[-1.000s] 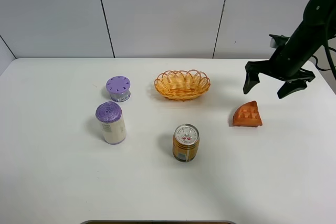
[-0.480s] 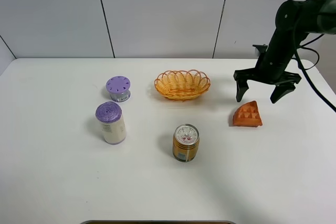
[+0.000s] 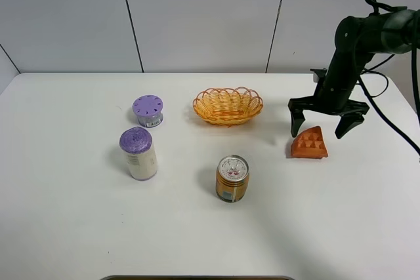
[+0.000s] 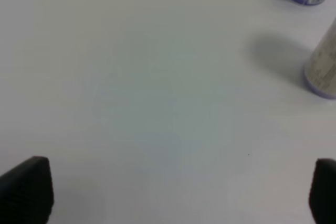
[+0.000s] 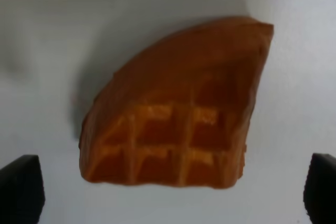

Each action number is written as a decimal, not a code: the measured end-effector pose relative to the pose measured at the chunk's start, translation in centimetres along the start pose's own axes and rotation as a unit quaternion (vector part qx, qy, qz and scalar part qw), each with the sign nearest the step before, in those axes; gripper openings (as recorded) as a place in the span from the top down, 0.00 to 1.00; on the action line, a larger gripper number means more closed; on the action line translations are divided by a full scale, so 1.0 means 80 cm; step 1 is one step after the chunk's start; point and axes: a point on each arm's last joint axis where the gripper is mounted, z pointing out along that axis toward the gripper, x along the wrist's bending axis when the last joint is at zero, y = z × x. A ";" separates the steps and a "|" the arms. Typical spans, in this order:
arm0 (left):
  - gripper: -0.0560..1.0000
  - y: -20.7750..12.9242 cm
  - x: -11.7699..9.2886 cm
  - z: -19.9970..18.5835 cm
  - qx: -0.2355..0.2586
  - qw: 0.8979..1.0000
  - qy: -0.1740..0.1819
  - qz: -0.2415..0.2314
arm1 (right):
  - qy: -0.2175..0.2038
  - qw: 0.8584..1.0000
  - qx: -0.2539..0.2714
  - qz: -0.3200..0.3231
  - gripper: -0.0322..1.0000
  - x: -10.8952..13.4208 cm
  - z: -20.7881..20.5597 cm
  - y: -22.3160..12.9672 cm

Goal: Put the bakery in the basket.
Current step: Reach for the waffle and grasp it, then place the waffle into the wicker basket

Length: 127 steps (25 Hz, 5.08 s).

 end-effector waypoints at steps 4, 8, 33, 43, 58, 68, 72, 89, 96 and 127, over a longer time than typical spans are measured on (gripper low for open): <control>0.01 0.000 0.000 0.000 0.000 1.000 0.000 0.000 | 0.003 1.000 -0.023 0.000 0.01 0.001 0.000 0.005; 0.01 0.000 0.000 0.000 0.000 1.000 0.000 0.000 | 0.003 1.000 -0.017 0.002 0.01 0.000 0.007 0.007; 0.01 0.000 0.000 0.000 0.000 1.000 0.000 0.000 | 0.004 0.999 0.038 0.015 0.12 -0.002 0.064 0.012; 0.01 0.000 0.000 0.000 0.000 1.000 0.000 0.000 | 0.004 0.999 0.041 0.015 0.27 -0.002 0.065 0.012; 0.01 0.000 0.000 0.000 0.000 1.000 0.000 0.000 | 0.004 0.999 0.041 0.016 0.28 -0.002 0.065 0.012; 0.01 0.000 0.000 0.000 0.000 1.000 0.000 0.000 | 0.004 0.999 0.041 0.016 0.28 -0.002 0.065 0.012; 0.01 0.000 0.000 0.000 0.000 1.000 0.000 0.000 | 0.004 0.999 0.041 0.015 0.28 -0.002 0.065 0.012; 0.01 0.000 0.000 0.000 0.000 1.000 0.000 0.000 | 0.025 0.997 -0.071 -0.009 0.29 0.017 -0.073 0.040; 0.01 0.000 0.000 0.000 0.000 1.000 0.000 0.000 | 0.035 0.988 -0.138 -0.051 0.29 0.053 -0.126 0.052; 0.01 0.000 0.000 0.000 0.000 1.000 0.000 0.000 | 0.062 0.968 -0.162 -0.180 0.29 0.210 -0.026 0.053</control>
